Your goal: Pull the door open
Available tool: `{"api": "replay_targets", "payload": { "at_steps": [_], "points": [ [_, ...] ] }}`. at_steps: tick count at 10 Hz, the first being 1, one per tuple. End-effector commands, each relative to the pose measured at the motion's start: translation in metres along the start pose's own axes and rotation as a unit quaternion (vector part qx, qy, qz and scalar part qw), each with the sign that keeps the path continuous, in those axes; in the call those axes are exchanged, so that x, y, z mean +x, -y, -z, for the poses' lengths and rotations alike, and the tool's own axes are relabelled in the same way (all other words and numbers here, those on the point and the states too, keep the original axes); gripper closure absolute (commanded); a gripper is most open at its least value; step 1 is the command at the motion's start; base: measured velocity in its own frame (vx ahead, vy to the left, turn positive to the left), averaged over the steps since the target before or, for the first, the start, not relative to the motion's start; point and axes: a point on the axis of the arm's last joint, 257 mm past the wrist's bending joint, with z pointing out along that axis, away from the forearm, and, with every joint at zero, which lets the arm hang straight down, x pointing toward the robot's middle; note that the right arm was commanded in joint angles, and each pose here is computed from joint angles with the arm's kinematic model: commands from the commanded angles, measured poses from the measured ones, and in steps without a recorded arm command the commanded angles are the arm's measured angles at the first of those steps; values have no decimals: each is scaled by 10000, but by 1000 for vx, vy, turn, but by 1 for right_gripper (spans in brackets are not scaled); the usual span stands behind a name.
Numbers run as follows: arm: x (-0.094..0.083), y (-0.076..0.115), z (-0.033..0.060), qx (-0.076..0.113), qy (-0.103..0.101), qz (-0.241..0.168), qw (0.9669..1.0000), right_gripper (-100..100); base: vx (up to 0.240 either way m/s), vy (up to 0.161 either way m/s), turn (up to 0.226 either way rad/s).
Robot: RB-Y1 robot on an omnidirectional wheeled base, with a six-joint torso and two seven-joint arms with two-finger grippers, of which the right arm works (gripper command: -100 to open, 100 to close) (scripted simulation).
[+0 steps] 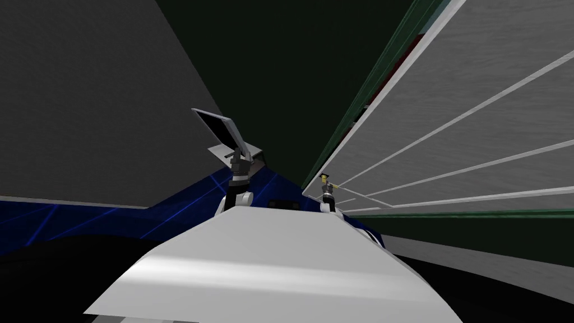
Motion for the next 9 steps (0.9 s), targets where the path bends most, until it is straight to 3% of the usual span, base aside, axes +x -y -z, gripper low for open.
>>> {"api": "replay_targets", "payload": {
  "at_steps": [1,3,9],
  "points": [
    [39,-6,2,4,-123,-9,9999,100,-239,-26,95],
    [58,-5,-4,9,-148,-10,9999,100,-174,-17,50],
    [119,13,40,49,-370,-12,9993,100,-209,-36,138]
  ]
}}
